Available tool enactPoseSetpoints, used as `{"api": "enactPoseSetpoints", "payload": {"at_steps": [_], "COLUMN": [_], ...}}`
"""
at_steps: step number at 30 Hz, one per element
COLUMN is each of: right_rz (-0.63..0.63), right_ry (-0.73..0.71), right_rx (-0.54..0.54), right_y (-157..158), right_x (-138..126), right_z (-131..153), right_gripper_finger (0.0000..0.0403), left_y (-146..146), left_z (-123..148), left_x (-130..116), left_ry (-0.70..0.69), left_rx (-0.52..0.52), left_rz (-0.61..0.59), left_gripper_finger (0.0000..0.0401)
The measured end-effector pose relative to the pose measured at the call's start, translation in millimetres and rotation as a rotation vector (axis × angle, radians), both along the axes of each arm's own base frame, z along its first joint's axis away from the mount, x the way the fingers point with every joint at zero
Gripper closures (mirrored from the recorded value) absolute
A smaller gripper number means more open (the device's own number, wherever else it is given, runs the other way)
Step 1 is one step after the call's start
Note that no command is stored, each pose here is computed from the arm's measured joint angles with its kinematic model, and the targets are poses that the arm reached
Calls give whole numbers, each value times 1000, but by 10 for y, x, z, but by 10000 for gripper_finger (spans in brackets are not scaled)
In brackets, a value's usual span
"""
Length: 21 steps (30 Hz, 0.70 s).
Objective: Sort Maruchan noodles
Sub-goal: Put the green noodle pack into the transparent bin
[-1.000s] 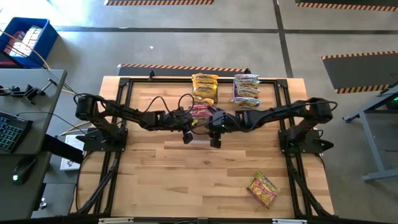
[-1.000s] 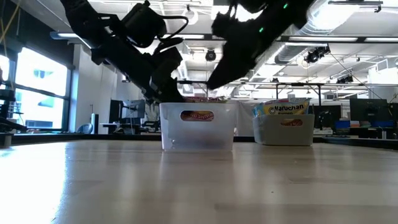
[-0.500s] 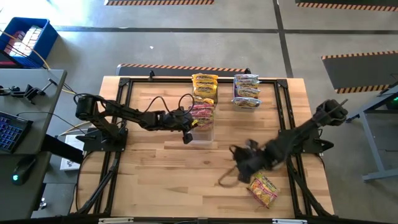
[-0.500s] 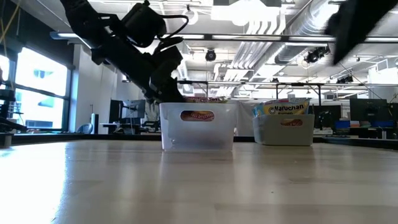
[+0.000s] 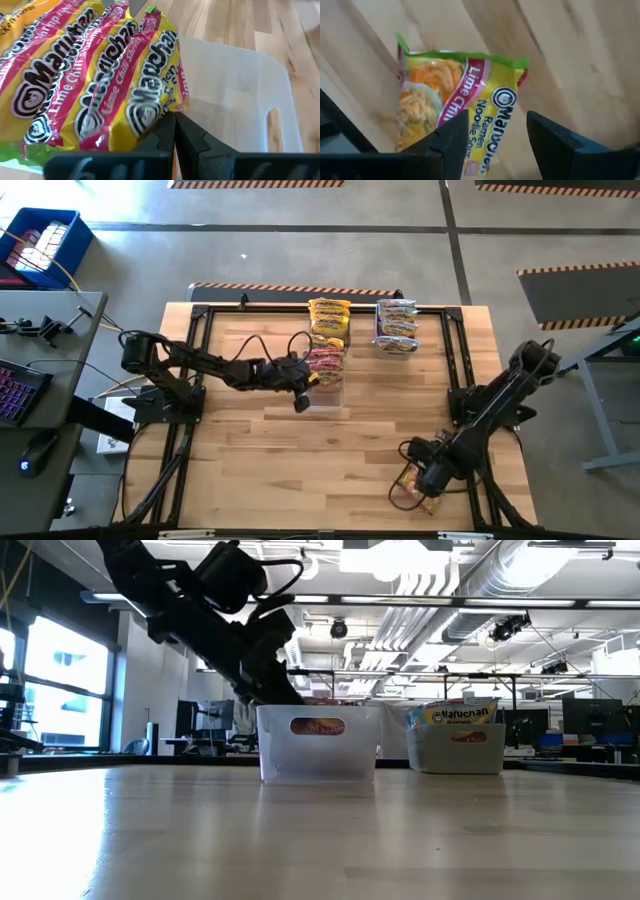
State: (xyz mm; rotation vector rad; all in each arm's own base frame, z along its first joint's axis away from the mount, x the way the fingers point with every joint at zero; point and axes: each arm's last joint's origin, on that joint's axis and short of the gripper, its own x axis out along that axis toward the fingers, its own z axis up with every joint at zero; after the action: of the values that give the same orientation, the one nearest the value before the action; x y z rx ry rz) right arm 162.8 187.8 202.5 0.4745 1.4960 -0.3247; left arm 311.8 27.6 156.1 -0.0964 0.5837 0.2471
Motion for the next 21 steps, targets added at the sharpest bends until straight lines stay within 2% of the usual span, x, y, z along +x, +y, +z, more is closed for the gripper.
{"api": "enactPoseSetpoints", "payload": {"at_steps": [6,13,16,21], "right_rz": [-38,-262,-319,-336], "right_ry": [-118,-206,-205,-214], "right_rx": [143,269,321,360], "right_y": [-91,-284,-313,-330], "right_x": [-243,-593,-643,-659], "right_z": [-201,-354,-451,-590], "right_gripper_finger": [215,213,203,168], "left_y": [-39,5,30,33], "left_z": [1,6,7,8], "left_x": [4,0,-1,-2], "left_ry": [-1,-6,-11,-11], "left_rx": [1,22,11,12], "left_rz": [-12,53,76,79], "left_gripper_finger": [401,401,401,401]}}
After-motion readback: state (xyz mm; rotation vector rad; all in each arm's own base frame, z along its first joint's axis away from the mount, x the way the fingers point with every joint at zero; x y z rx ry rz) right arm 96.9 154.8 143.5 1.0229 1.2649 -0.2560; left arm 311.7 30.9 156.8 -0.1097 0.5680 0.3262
